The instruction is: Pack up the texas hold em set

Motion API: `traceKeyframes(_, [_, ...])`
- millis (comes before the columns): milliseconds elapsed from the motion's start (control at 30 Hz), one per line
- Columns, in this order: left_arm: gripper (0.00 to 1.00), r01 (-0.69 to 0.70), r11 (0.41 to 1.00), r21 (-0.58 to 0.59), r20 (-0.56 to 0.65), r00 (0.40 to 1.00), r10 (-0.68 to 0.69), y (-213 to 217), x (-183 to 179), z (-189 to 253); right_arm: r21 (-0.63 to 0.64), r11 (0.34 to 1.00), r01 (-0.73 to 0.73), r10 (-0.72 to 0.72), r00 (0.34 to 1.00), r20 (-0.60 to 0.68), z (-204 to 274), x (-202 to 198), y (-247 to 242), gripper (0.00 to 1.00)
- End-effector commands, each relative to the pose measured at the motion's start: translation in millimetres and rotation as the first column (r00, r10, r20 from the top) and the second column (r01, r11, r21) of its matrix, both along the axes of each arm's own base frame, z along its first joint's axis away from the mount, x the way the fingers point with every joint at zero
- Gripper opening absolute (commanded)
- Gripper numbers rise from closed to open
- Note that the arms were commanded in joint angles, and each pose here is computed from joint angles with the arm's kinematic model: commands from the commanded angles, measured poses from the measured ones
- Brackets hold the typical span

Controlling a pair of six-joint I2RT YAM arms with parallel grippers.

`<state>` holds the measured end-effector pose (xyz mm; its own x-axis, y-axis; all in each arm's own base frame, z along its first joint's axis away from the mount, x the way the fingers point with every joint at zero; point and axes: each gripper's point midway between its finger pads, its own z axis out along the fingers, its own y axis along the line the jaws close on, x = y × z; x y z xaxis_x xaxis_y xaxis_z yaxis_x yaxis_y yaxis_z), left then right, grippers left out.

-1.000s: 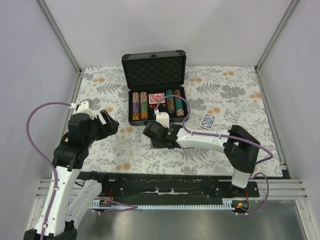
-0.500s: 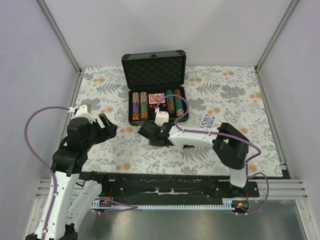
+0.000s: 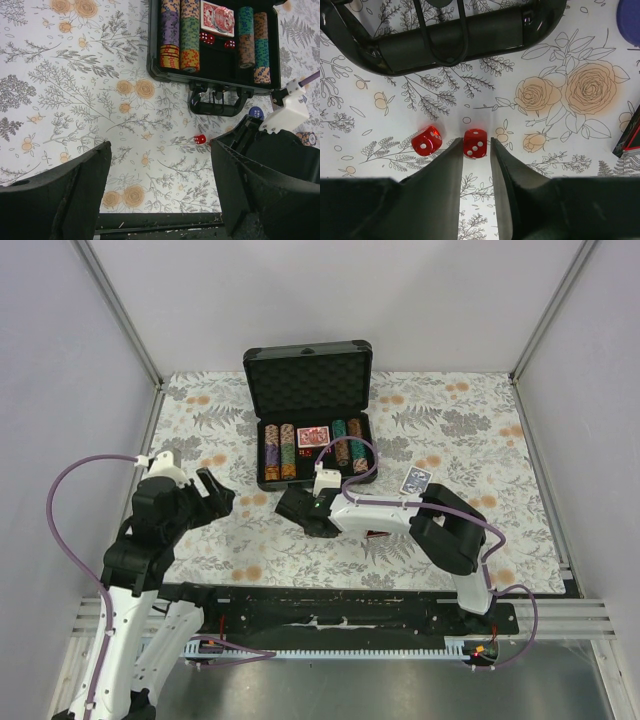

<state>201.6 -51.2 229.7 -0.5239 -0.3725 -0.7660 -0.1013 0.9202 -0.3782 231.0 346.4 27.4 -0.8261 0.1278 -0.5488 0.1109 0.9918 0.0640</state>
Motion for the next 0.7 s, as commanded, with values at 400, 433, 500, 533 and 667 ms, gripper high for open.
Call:
traceKeyframes(400, [0.87, 0.030, 1.000, 0.008, 0.048, 0.998, -0.030, -2, 3, 8, -0.025, 1.000, -0.012, 0.014, 0.998, 0.061, 10, 14, 7, 0.28])
traceKeyframes(433, [0.87, 0.027, 1.000, 0.006, 0.047, 0.999, -0.027, -2, 4, 7, -0.025, 1.000, -0.018, 0.020, 0.997, 0.068, 13, 15, 7, 0.26])
traceKeyframes(500, [0.87, 0.026, 1.000, 0.002, 0.046, 0.999, -0.027, -3, 5, 6, -0.035, 0.998, -0.043, 0.046, 0.995, 0.093, 23, 19, 8, 0.22])
traceKeyframes(533, [0.87, 0.030, 1.000, -0.001, 0.047, 0.998, -0.030, -4, 5, 6, -0.038, 0.998, -0.056, 0.060, 0.992, 0.110, 30, 21, 9, 0.22])
traceKeyframes(667, [0.87, 0.034, 0.999, -0.007, 0.049, 0.998, -0.034, -5, 7, 5, -0.062, 0.994, -0.090, 0.101, 0.975, 0.199, 64, 34, 8, 0.18])
